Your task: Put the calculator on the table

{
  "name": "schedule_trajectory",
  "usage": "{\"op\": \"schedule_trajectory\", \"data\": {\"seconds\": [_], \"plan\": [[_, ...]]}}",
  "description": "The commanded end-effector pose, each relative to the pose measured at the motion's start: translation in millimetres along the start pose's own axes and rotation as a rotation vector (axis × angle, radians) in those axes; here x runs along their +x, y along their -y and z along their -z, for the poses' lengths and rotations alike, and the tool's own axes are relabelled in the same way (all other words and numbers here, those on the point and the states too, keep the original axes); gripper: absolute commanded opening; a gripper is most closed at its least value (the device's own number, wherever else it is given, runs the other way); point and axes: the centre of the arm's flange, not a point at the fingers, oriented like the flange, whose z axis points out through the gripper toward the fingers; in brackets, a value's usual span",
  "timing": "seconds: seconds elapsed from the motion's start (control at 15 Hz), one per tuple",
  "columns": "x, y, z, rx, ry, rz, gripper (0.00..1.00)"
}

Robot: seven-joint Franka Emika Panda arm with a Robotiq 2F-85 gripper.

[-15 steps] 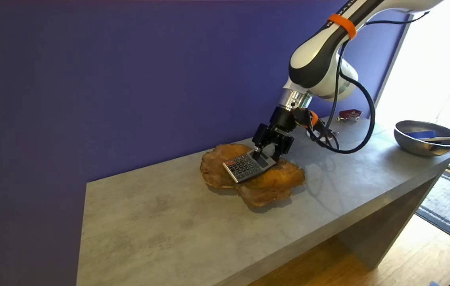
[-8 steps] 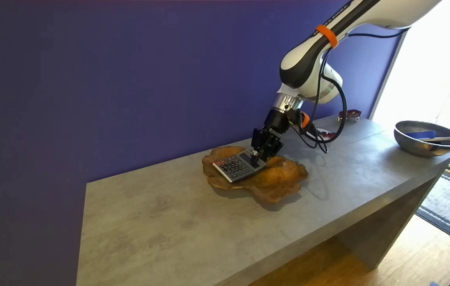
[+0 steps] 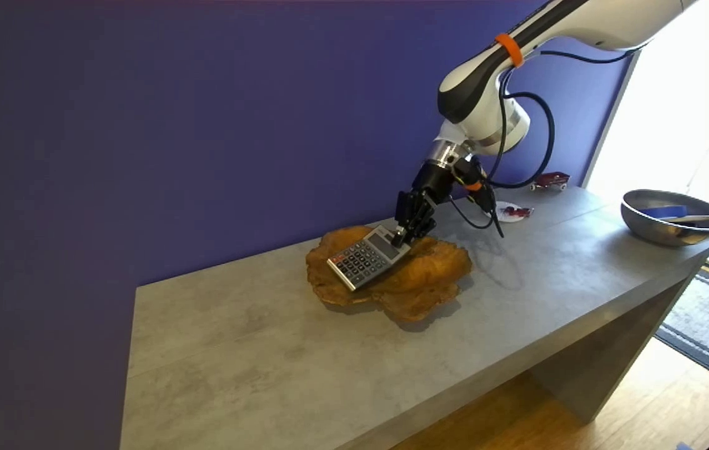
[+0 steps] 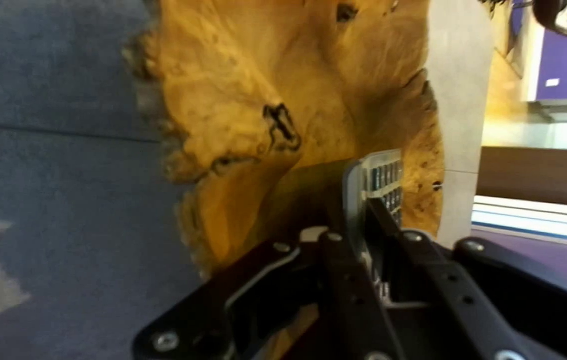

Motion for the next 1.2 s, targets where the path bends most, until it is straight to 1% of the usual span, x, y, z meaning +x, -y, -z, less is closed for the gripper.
{"op": "schedule_trajectory", "data": {"seconds": [0.0,0.13,0.27,0.4,0.6,0.73,0.8,0.93,1.13], "plan": [[-20.8,9.0,22.5,0.122,0.052,0.099,0.03],[-38.1,7.2,41.8,0.162,0.041,0.132,0.03],[-57.9,-3.1,62.6,0.198,0.006,0.134,0.03],[-84.7,-24.7,85.2,0.214,-0.016,0.120,0.03],[-125.7,-65.8,107.2,0.218,-0.054,0.083,0.03],[-158.5,-93.8,123.0,0.251,-0.128,0.033,0.03],[-175.7,-106.4,130.9,0.281,-0.180,-0.001,0.03],[-211.5,-131.1,143.5,0.338,-0.283,-0.082,0.03],[-272.1,-164.0,157.7,0.399,-0.405,-0.199,0.03]]}}
